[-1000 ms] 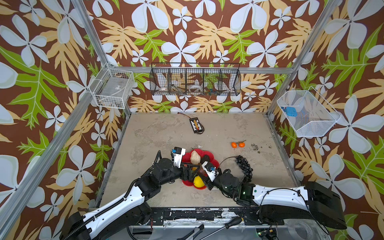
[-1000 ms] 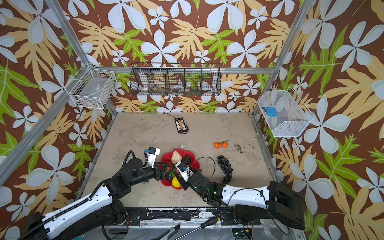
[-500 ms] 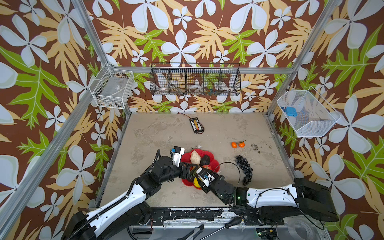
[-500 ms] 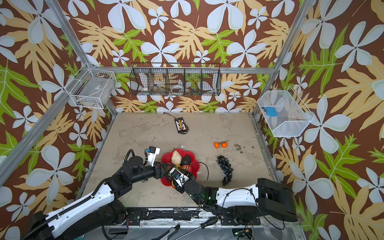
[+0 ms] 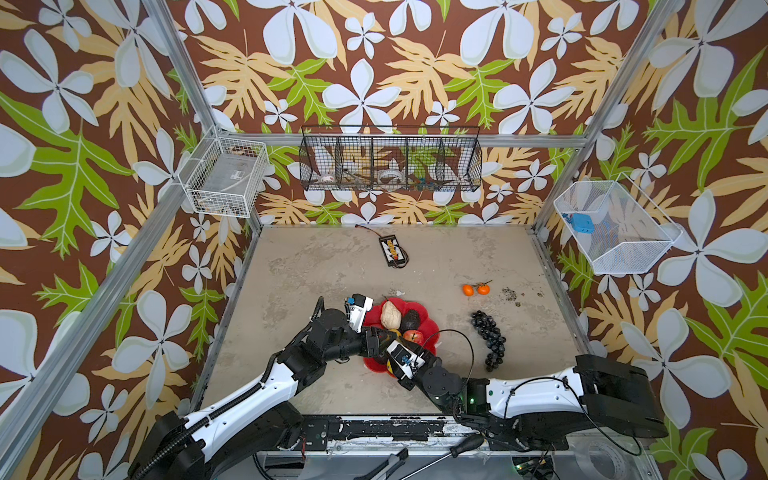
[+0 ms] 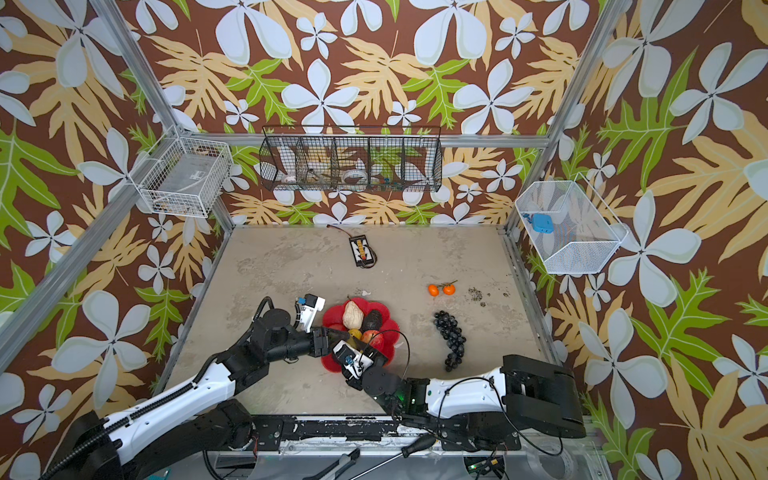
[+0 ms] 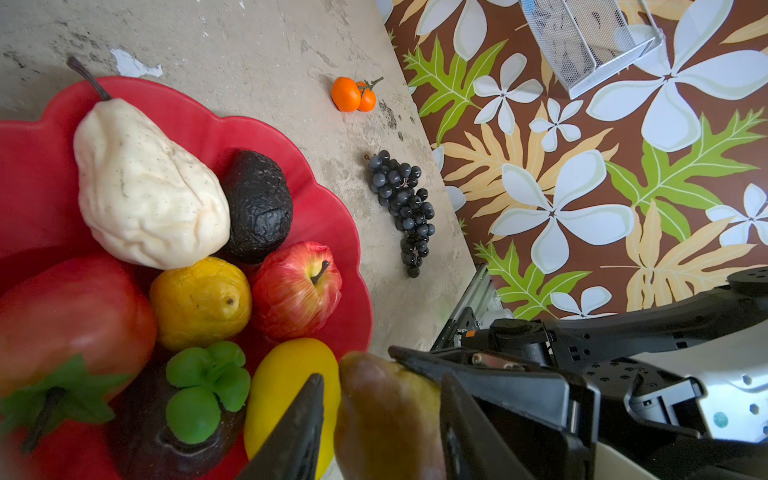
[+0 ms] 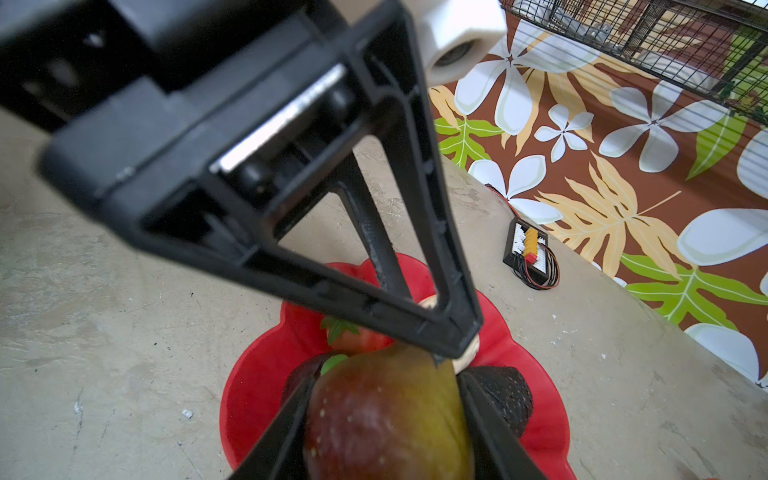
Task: Place and organize the fake fruits in the fruit bowl
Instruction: 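Move the left gripper to the pear held by the right and grasp it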
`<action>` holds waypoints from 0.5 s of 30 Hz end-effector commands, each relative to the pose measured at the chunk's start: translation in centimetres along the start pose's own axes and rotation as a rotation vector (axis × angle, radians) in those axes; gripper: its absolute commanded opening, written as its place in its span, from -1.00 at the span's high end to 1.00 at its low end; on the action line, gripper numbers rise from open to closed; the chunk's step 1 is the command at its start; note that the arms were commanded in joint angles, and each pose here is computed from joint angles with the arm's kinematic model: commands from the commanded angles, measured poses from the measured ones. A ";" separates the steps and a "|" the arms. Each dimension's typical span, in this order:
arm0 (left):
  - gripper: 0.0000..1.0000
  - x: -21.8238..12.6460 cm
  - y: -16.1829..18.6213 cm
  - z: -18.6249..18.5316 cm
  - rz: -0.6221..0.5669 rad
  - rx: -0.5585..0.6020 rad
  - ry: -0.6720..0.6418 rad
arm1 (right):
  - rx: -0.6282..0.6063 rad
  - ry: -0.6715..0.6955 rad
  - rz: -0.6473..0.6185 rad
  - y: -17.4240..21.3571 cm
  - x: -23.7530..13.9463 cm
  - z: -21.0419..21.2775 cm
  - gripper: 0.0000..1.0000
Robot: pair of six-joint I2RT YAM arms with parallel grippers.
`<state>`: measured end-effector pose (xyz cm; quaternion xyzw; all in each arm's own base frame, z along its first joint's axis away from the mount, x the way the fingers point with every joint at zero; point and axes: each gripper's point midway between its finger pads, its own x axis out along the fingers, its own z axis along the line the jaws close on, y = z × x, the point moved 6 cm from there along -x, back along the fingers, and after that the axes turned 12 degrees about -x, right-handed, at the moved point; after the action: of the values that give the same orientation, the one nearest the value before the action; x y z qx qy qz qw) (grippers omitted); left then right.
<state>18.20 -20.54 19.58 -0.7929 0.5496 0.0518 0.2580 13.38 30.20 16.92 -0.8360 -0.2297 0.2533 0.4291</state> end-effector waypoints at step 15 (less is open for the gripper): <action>0.37 0.3 -0.2 -0.2 0.006 -0.014 0.028 | 0.006 0.036 -0.016 -0.9 0.2 0.7 -0.01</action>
<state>18.44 -20.60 19.10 -0.7930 0.5512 0.0637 0.2514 12.87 31.10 16.80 -0.8404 -0.2289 0.2445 0.4262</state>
